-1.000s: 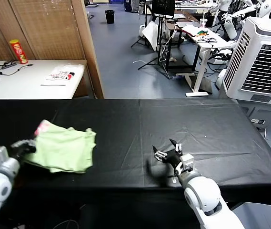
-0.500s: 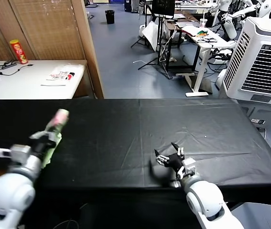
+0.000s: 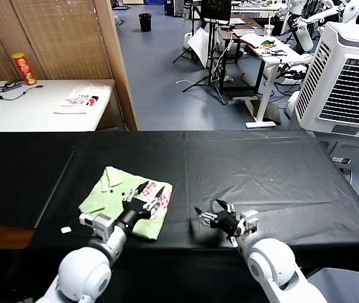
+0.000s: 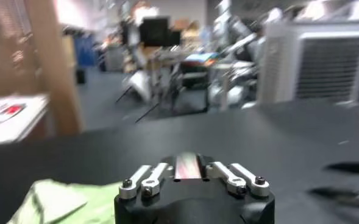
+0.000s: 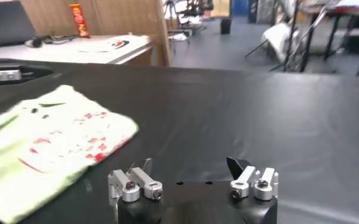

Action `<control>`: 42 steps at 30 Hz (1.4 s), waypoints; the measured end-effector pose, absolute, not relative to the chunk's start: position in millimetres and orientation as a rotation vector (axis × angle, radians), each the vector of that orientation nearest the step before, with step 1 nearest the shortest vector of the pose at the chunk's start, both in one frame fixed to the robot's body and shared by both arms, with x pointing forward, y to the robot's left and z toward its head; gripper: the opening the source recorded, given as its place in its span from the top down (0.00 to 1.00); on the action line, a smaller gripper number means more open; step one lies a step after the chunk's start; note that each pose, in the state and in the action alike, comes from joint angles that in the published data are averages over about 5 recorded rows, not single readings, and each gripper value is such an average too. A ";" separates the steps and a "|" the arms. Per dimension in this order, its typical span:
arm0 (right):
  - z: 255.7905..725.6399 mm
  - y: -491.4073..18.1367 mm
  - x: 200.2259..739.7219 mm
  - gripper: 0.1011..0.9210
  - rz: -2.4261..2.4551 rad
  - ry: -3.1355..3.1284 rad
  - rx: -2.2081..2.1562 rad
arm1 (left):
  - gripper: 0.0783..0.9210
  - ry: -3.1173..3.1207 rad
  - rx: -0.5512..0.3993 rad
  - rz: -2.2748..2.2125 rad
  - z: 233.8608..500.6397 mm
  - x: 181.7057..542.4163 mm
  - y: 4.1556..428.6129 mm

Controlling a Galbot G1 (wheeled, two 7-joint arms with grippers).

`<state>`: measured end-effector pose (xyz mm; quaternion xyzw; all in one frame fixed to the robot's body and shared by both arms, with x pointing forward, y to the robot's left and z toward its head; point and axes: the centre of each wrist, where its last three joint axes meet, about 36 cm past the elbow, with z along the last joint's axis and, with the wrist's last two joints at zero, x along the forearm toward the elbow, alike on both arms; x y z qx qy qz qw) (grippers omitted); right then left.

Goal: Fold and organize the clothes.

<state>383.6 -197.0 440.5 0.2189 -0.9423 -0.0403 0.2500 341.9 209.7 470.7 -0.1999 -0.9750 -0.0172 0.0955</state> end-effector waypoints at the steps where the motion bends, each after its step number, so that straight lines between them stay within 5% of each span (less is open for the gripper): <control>1: 440.4 -194.3 386.4 0.15 -0.135 -2.559 0.602 | 0.29 -2.899 -0.594 -0.047 471.8 341.5 210.8; 6: 436.7 -172.0 408.6 0.15 -0.259 -2.534 0.626 | 0.15 -2.938 -0.547 -0.065 477.2 338.8 221.8; 16: 417.1 -125.3 454.8 0.20 -0.489 -2.433 0.673 | 0.15 -2.957 -0.425 -0.085 474.6 323.1 239.1; 27: 402.6 -116.1 480.1 0.81 -0.523 -2.420 0.664 | 0.15 -2.958 -0.300 -0.065 467.0 308.0 257.8; 31: 399.8 -119.9 493.7 0.94 -0.489 -2.450 0.672 | 0.15 -2.963 -0.259 -0.064 466.4 304.0 263.9; 38: 407.1 -131.7 535.4 0.97 -0.356 -2.531 0.704 | 0.15 -2.963 -0.177 -0.056 462.6 299.5 269.4; 42: 416.6 -141.4 541.3 0.81 -0.244 -2.566 0.719 | 0.15 -2.984 -0.148 -0.056 455.1 296.9 271.3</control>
